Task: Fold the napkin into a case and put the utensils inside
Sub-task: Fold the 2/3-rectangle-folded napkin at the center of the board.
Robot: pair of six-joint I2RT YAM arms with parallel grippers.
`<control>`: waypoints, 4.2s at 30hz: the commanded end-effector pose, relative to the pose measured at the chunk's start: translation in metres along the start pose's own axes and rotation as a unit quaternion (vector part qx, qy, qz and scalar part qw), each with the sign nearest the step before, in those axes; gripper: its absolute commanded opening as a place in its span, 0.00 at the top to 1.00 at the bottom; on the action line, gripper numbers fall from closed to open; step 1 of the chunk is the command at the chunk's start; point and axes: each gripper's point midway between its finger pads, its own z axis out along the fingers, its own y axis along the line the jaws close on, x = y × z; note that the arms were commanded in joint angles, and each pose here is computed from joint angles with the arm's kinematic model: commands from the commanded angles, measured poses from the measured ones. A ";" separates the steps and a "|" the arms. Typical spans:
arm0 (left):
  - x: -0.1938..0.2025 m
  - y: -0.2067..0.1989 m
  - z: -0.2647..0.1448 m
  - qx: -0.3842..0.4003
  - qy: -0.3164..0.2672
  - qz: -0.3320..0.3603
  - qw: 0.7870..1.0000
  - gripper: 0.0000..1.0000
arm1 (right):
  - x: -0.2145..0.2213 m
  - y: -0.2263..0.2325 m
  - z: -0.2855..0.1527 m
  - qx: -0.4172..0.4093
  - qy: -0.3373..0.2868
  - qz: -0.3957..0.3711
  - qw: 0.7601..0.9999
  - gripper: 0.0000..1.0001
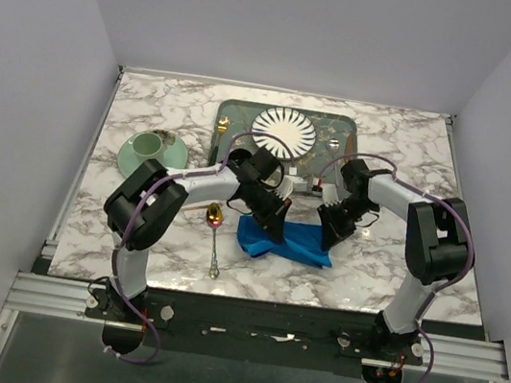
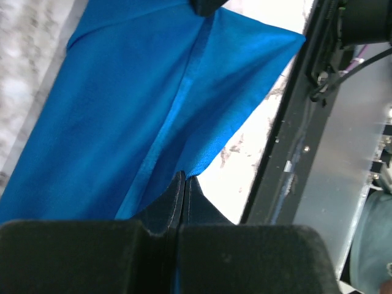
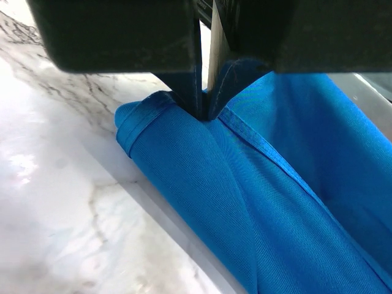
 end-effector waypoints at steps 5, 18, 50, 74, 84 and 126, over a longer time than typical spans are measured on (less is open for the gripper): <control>-0.035 -0.004 -0.001 0.006 -0.039 0.012 0.999 1.00 | 0.012 -0.004 0.005 0.007 0.025 -0.028 0.999 0.84; -0.029 0.061 0.011 -0.019 -0.033 -0.050 0.998 1.00 | 0.005 -0.007 0.002 0.009 0.030 -0.033 0.999 0.84; -0.018 0.067 0.013 -0.018 -0.011 -0.044 0.999 1.00 | -0.044 0.021 -0.068 -0.070 -0.081 0.008 0.994 0.43; -0.045 0.029 -0.008 0.032 -0.074 0.021 0.997 0.67 | -0.027 0.009 -0.024 -0.062 -0.020 -0.018 0.998 0.99; -0.042 0.007 -0.057 -0.029 -0.082 0.117 0.989 0.48 | -0.036 0.005 -0.018 -0.062 -0.025 0.019 0.998 0.99; 0.032 -0.053 0.025 -0.018 0.087 0.563 0.822 0.36 | -0.042 -0.018 0.001 -0.033 -0.005 0.071 0.997 0.99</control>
